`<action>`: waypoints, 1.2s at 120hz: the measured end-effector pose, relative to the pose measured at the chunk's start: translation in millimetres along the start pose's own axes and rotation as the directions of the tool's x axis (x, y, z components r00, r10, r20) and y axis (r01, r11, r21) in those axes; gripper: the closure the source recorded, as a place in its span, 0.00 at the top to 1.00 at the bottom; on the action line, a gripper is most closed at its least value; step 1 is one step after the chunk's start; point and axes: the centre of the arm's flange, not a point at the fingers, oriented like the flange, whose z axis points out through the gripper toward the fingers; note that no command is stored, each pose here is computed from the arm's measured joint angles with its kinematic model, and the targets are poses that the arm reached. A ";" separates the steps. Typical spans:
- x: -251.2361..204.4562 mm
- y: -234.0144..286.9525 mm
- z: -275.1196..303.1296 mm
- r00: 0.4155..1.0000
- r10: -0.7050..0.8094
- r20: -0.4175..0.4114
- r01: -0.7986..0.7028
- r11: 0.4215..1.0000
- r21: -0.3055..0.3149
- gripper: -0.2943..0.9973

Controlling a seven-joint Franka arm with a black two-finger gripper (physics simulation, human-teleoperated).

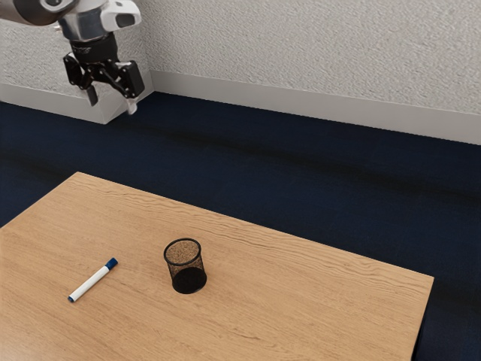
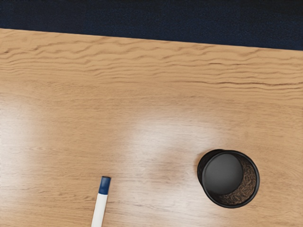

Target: Put the marker into the pen holder.

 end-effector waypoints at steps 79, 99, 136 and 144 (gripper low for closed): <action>-91.0 -51.2 257.0 0.912 -0.114 0.395 0.107 0.993 0.040 0.77; -103.6 -58.5 299.2 0.913 -0.132 0.386 0.127 0.991 0.037 0.77; -106.9 -62.7 358.5 0.948 -0.112 0.297 0.112 0.994 0.016 0.77; -104.9 -63.0 364.9 0.954 -0.092 0.287 0.093 0.996 0.010 0.77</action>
